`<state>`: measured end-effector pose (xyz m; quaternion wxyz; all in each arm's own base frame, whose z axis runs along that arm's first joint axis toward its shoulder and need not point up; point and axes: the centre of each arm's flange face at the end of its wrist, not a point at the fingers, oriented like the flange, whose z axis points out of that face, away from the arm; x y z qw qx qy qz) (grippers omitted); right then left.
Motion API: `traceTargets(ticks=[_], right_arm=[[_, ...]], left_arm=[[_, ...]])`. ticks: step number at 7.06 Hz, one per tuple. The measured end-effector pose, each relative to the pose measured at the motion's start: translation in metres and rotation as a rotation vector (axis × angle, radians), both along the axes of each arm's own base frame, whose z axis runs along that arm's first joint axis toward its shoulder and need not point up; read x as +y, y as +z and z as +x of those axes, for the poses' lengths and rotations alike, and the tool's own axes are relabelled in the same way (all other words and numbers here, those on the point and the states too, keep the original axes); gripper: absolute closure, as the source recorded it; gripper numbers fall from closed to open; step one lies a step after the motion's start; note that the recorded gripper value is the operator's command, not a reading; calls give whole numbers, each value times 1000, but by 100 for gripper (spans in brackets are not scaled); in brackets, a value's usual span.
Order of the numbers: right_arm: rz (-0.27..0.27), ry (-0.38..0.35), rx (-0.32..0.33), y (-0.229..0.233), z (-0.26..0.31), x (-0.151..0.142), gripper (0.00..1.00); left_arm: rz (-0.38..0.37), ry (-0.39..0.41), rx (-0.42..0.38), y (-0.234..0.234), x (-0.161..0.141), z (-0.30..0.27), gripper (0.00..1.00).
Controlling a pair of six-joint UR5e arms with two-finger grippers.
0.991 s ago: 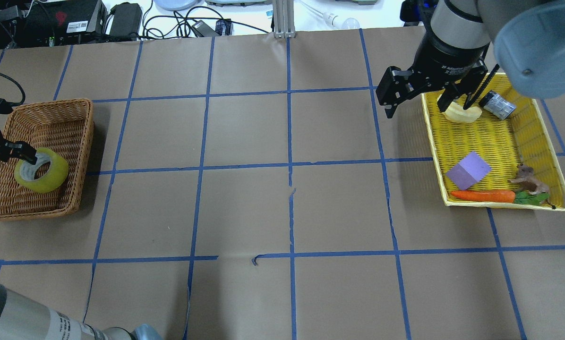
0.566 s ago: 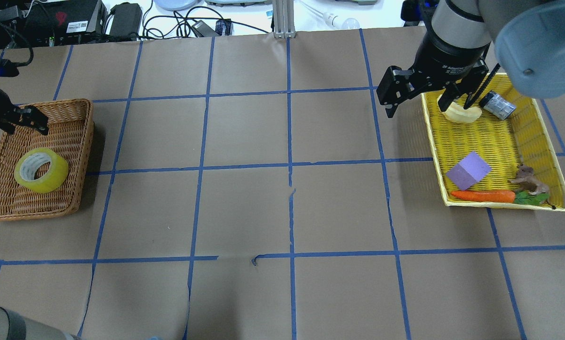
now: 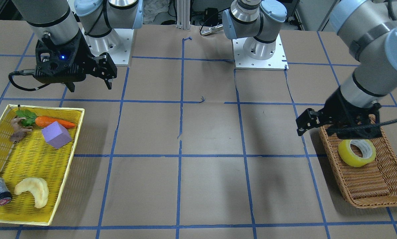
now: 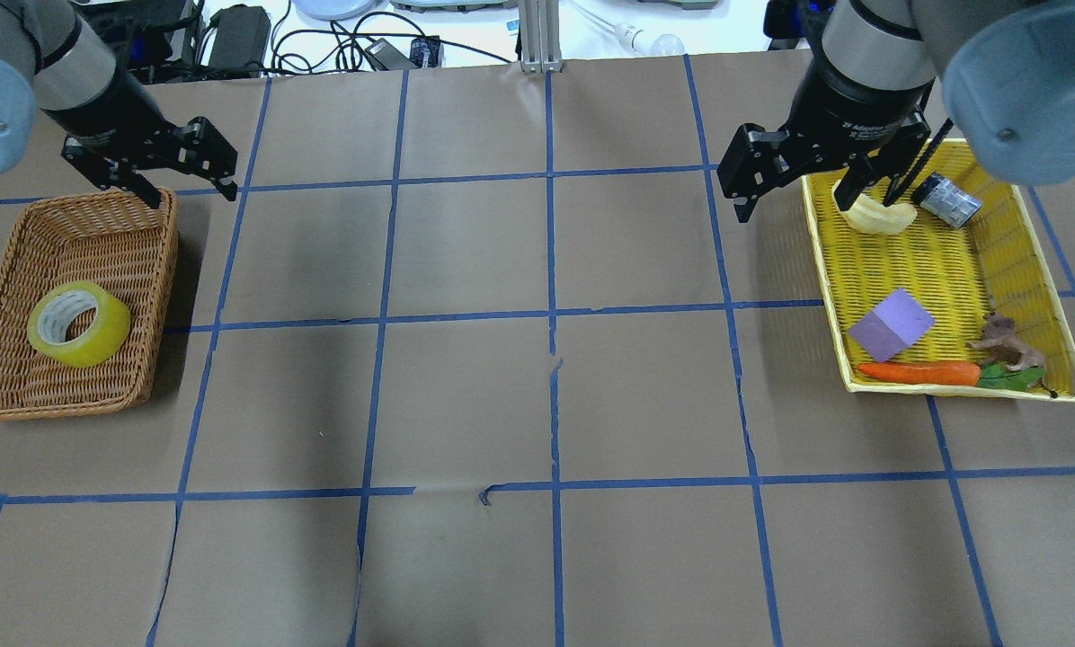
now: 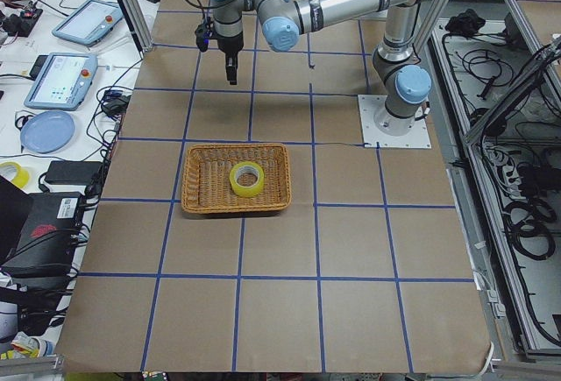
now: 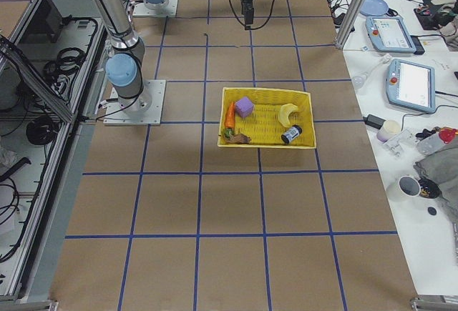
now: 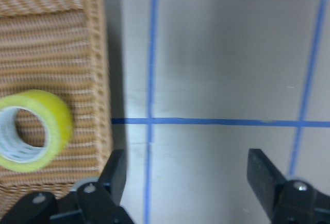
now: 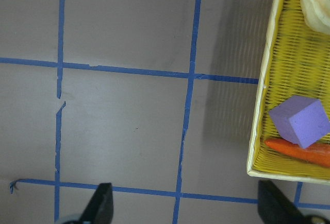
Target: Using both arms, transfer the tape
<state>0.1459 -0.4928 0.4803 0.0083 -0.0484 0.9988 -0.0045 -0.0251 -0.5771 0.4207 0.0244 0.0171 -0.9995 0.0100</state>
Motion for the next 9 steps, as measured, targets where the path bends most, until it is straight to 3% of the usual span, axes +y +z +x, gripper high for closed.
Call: traceTargets(ticks=[3, 9], right_arm=[[2, -1, 0, -1, 0, 0, 0], [-5, -1, -1, 2, 0, -1, 0]], left_arm=[[42, -45, 15, 20, 33, -96, 0], [133, -65, -17, 35, 59, -111, 0]])
